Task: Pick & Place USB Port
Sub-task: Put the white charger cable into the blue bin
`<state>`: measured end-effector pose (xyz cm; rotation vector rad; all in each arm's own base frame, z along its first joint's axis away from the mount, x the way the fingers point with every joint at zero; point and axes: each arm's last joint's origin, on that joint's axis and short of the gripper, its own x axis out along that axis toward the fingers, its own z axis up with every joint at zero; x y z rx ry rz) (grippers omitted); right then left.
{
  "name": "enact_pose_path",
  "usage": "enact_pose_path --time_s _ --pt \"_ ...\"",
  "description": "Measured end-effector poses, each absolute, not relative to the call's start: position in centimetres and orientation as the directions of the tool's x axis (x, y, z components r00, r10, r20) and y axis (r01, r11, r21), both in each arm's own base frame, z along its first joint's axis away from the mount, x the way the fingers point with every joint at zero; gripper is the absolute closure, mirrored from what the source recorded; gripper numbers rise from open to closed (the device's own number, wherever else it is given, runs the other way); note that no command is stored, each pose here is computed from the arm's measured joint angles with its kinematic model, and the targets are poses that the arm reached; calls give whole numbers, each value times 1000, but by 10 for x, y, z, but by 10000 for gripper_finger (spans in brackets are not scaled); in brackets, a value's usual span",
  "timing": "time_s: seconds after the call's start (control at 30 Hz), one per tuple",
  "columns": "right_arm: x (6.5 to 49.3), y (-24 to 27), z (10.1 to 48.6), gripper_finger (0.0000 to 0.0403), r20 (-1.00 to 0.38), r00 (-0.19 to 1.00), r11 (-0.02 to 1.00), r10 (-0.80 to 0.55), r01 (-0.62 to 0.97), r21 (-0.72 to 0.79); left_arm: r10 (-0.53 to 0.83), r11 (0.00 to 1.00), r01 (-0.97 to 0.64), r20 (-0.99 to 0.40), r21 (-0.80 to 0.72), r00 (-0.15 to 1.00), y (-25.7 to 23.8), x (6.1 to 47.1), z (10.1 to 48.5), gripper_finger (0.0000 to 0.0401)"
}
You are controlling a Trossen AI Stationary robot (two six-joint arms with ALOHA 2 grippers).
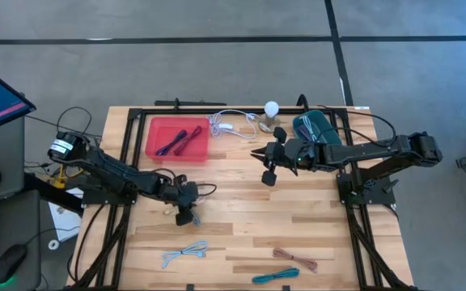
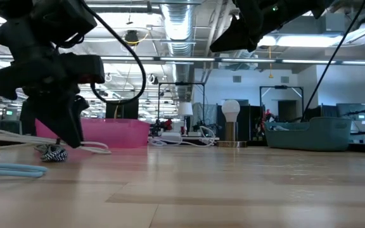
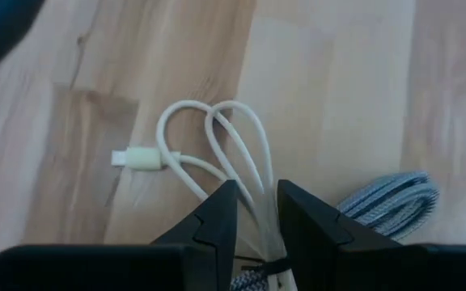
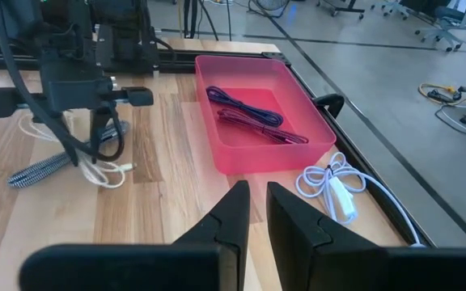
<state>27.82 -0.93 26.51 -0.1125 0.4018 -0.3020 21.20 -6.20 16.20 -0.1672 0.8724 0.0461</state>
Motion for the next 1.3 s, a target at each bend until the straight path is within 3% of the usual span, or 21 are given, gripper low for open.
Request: enact_pose_path --time_s 0.3,0.57,0.87,1.07,1.3 --pt "278 -9 265 366 -368 876 949 -311 267 -167 14 983 -154 -793 -100 609 -60 208 159 312" --pt "278 -9 265 366 -368 876 949 -311 266 -167 14 984 -149 -793 -96 609 -60 208 159 389" --pt "265 -9 274 366 -381 871 949 -310 263 -173 20 989 -128 -783 -77 622 -60 210 161 392" --pt "239 -6 292 365 -371 879 953 -300 254 -168 18 996 -76 -716 -49 698 -58 229 190 393" --pt "209 0 299 366 -440 854 961 -276 258 -101 42 996 12 -594 86 803 -48 254 239 393"
